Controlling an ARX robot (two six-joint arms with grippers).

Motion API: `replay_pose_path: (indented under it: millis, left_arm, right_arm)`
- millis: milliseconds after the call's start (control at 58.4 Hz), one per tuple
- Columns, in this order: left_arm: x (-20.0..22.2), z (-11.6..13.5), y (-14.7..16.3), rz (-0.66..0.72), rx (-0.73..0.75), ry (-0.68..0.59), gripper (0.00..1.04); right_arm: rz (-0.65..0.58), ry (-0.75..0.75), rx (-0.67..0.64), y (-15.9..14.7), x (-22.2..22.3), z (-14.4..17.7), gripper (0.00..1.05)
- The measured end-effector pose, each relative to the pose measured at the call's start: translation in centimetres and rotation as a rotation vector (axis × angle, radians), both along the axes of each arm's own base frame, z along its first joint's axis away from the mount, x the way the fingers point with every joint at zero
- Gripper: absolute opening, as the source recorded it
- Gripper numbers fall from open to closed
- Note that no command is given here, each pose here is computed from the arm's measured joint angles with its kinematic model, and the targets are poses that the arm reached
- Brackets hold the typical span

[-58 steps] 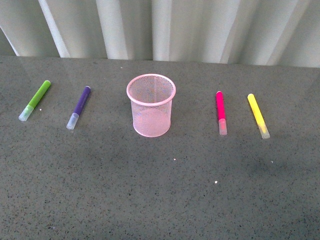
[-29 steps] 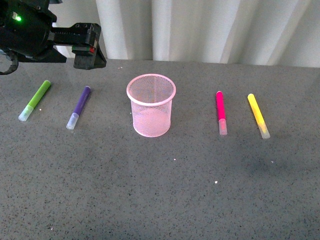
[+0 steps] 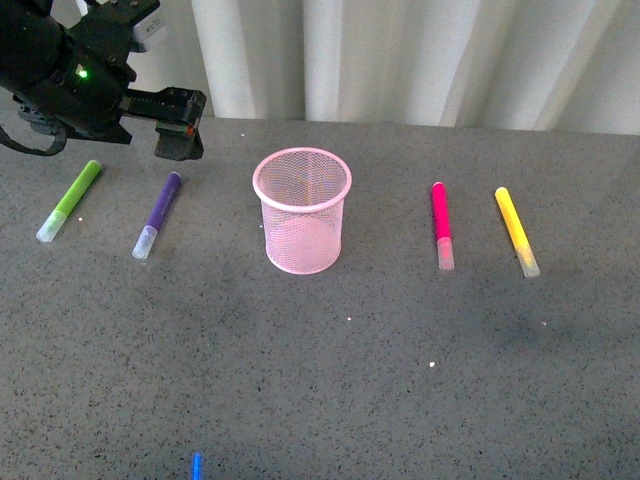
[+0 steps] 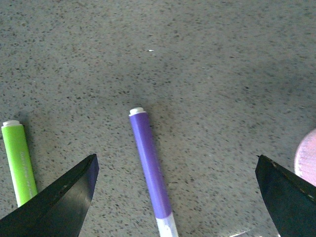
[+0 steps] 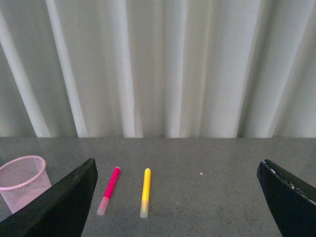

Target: Insert purple and pink pens into pink cup

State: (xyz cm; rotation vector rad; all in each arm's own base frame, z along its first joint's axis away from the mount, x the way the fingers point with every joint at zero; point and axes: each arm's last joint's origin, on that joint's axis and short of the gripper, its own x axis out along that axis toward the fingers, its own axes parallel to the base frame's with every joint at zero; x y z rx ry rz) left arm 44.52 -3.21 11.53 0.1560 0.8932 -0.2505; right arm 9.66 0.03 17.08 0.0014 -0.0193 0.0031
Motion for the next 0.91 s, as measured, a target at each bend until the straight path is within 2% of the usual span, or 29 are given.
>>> replay_pose_path:
  millis: [274,839,907]
  left_arm:
    - [2.8,-2.5,0.8,0.042,0.042,0.03,0.98]
    - [3.1,-6.3,1.1,0.045,0.082,0.083,0.98]
    - [3.2,-6.5,0.9,0.038,0.087,0.083,0.91]
  right_arm:
    - [0.0,0.0,0.0,0.0,0.0,0.0,0.98]
    - [0.0,0.0,0.0,0.0,0.0,0.0,0.98]
    - [0.0,0.0,0.0,0.0,0.0,0.0,0.98]
